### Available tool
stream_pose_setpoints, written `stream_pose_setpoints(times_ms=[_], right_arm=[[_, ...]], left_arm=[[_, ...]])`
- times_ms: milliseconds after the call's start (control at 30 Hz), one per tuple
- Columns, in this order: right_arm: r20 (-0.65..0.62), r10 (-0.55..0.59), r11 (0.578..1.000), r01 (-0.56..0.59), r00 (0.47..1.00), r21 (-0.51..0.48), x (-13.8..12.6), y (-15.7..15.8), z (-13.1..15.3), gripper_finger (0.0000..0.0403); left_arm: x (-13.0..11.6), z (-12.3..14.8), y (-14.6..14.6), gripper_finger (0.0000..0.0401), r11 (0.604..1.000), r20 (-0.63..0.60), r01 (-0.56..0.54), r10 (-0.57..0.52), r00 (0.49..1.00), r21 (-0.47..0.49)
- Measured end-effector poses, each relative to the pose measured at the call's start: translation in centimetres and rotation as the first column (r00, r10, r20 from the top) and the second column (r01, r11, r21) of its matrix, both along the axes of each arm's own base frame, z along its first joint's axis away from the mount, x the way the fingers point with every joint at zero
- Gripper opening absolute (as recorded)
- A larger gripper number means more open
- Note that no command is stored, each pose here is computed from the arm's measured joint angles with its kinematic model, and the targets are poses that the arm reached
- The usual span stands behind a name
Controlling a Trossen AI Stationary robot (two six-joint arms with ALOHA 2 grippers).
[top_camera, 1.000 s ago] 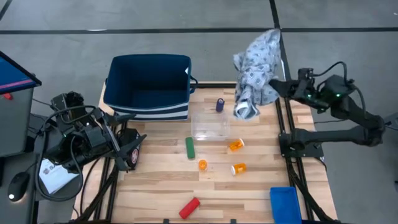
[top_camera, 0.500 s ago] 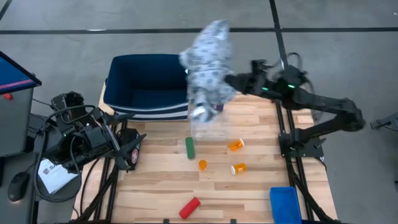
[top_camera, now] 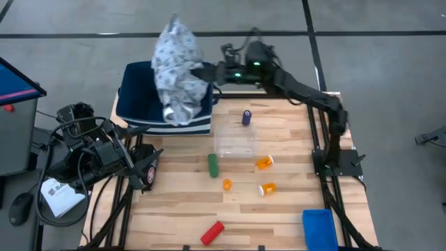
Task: Pick & place medical supplies in basket/bin
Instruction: Put the blue patient gown into the blue bin
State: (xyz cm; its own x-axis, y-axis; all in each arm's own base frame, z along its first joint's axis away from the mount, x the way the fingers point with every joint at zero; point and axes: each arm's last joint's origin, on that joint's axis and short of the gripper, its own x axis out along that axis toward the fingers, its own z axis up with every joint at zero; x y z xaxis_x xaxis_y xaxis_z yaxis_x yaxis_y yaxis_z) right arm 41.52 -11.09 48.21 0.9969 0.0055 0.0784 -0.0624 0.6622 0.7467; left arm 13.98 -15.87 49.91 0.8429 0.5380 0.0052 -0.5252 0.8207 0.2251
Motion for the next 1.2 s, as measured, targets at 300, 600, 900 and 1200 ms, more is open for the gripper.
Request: stream_pose_setpoints(times_ms=[300, 600, 900, 1200], right_arm=[[-0.268, -0.137, 0.986, 0.157, 0.954, 0.057, 4.1, -3.9, -6.7, 0.0], [-0.344, -0.23, 0.97, 0.242, 0.91, -0.009, 4.7, -5.5, -8.9, 0.0], [-0.379, -0.246, 0.968, 0.244, 0.892, -0.055, 4.3, -6.3, -9.3, 0.0021], [-0.376, -0.241, 0.969, 0.196, 0.895, -0.154, 4.3, -5.8, -9.1, 0.0145]], left_arm=[[0.0, 0.0, 0.0, 0.031, 1.0, -0.009, 0.0, 0.0, 1.0, 0.014], [0.0, 0.0, 0.0, 0.031, 1.0, -0.009, 0.001, -0.001, 1.0, 0.014], [0.0, 0.0, 0.0, 0.031, 1.0, -0.009, 0.001, -0.001, 1.0, 0.015], [0.0, 0.0, 0.0, 0.031, 1.0, -0.008, 0.001, -0.001, 1.0, 0.014]])
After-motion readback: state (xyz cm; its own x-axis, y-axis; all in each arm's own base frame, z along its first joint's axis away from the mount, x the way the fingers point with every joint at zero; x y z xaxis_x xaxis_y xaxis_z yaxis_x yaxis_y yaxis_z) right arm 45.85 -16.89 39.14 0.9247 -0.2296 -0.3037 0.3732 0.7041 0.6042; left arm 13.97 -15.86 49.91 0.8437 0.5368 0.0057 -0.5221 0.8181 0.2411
